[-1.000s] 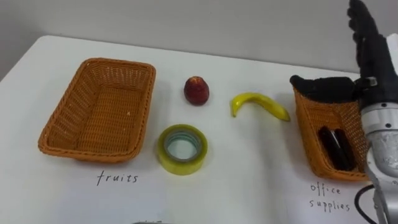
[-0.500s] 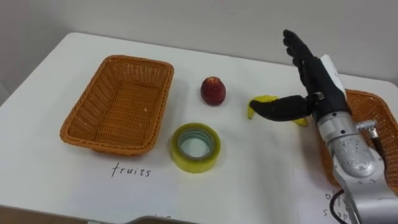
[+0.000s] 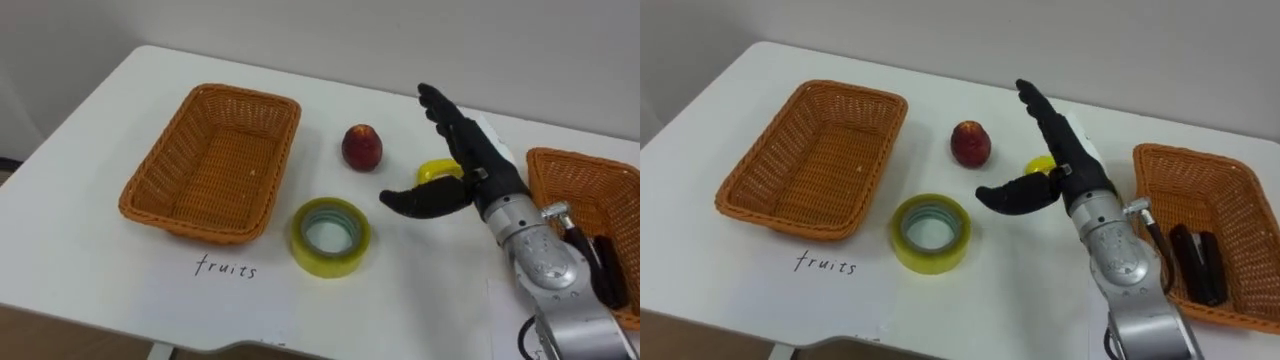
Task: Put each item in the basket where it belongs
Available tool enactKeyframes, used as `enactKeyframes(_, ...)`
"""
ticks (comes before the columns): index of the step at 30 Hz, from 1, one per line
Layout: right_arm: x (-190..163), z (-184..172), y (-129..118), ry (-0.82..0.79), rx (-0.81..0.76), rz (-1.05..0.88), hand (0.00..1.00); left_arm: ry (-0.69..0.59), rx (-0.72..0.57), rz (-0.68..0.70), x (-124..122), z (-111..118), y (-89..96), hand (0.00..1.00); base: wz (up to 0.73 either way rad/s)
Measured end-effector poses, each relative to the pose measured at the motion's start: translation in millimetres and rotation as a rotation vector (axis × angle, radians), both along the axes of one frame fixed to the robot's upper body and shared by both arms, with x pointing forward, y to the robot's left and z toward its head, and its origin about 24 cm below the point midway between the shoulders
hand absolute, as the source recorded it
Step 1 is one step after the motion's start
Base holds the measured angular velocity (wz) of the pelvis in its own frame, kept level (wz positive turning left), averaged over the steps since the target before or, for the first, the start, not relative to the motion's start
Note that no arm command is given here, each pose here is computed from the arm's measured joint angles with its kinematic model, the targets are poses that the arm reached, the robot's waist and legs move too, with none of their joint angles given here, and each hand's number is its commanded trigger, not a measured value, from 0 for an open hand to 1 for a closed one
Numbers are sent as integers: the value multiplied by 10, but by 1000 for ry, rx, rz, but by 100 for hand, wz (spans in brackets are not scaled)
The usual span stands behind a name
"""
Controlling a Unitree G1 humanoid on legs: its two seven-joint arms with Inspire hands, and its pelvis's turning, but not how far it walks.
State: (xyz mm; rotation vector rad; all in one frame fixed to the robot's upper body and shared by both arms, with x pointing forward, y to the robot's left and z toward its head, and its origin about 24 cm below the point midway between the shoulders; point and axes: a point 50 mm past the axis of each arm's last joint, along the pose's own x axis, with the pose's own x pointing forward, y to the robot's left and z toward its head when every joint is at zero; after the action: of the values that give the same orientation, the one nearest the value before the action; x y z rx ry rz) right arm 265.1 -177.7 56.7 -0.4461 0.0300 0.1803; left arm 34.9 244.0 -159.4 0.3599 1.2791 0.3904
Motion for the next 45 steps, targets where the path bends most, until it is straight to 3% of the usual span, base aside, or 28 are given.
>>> enactKeyframes(14, 52, -53, 58, 26, -10, 23, 0, -1, -16, -15, 24, 0, 0, 0, 3)
enactKeyframes(30, 61, -92, 239, 64, -9, 132, 0, -73, -11, -32, 242, 49, 1, 0, 0)
enactKeyframes(45, 42, -218, 267, 138, -44, 151, 0, -68, -18, -48, 247, 43, -24, 0, 1)
